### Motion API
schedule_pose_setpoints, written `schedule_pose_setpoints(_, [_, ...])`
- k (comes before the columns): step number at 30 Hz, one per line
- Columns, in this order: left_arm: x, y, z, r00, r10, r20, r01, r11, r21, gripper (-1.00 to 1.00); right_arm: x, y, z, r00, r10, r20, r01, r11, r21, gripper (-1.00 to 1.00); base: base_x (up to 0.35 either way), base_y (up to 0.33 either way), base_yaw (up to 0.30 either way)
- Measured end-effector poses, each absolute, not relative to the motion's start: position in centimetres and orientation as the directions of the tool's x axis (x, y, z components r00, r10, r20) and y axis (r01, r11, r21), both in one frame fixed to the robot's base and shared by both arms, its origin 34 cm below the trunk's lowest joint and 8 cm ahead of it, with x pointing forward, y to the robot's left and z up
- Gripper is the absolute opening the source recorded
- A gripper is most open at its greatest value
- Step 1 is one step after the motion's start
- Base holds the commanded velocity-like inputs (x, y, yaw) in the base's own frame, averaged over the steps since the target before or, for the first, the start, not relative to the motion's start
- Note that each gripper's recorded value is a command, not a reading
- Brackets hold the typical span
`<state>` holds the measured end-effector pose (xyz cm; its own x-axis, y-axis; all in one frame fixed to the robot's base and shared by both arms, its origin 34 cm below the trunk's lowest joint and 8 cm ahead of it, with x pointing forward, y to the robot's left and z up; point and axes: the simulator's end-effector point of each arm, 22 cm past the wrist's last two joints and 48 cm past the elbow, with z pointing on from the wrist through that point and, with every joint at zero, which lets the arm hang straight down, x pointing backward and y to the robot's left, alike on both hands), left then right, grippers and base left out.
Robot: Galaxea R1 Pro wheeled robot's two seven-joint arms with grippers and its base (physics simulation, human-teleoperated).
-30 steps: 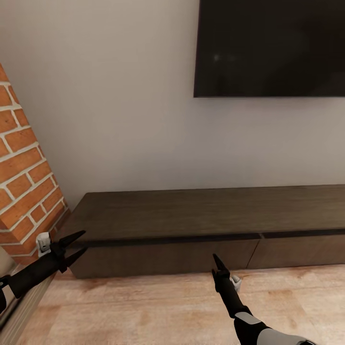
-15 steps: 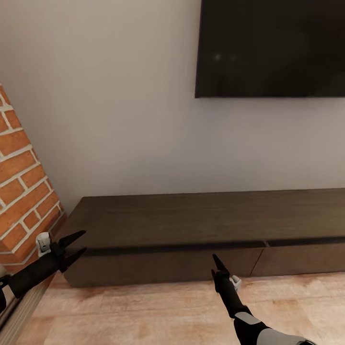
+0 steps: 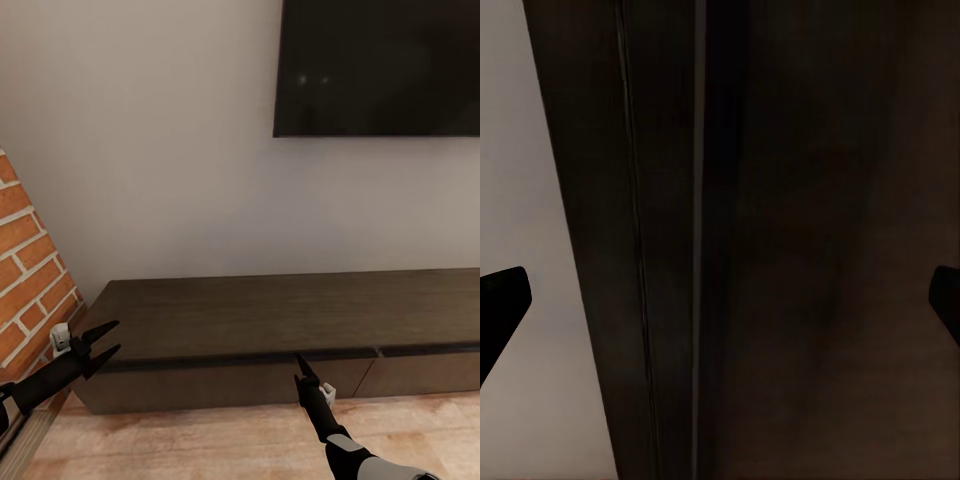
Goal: Place each of the two pumpkins and all three candles from the living room inside a cabinet in the living room (use any cabinet), then make sure every cabinet is closed, and position the cauldron so it is next to a table in the living room.
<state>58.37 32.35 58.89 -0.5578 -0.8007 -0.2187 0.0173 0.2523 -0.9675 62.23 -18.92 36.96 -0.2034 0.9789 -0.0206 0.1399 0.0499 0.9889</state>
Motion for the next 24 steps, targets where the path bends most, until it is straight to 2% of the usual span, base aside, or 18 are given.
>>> schedule_pose_setpoints(11, [58.37, 32.37, 58.83, -0.557, -0.801, -0.218, 0.016, 0.252, -0.968, 1.00, 62.23, -18.90, 36.97, -0.203, 0.979, -0.020, 0.140, 0.050, 0.989, 1.00, 0.069, 0.000, 0.000])
schedule_pose_setpoints(24, [58.37, 32.38, 58.82, -0.557, -0.801, -0.218, 0.016, 0.252, -0.968, 1.00, 62.23, -18.93, 36.95, -0.203, 0.979, -0.021, 0.140, 0.050, 0.989, 1.00, 0.007, 0.000, 0.000])
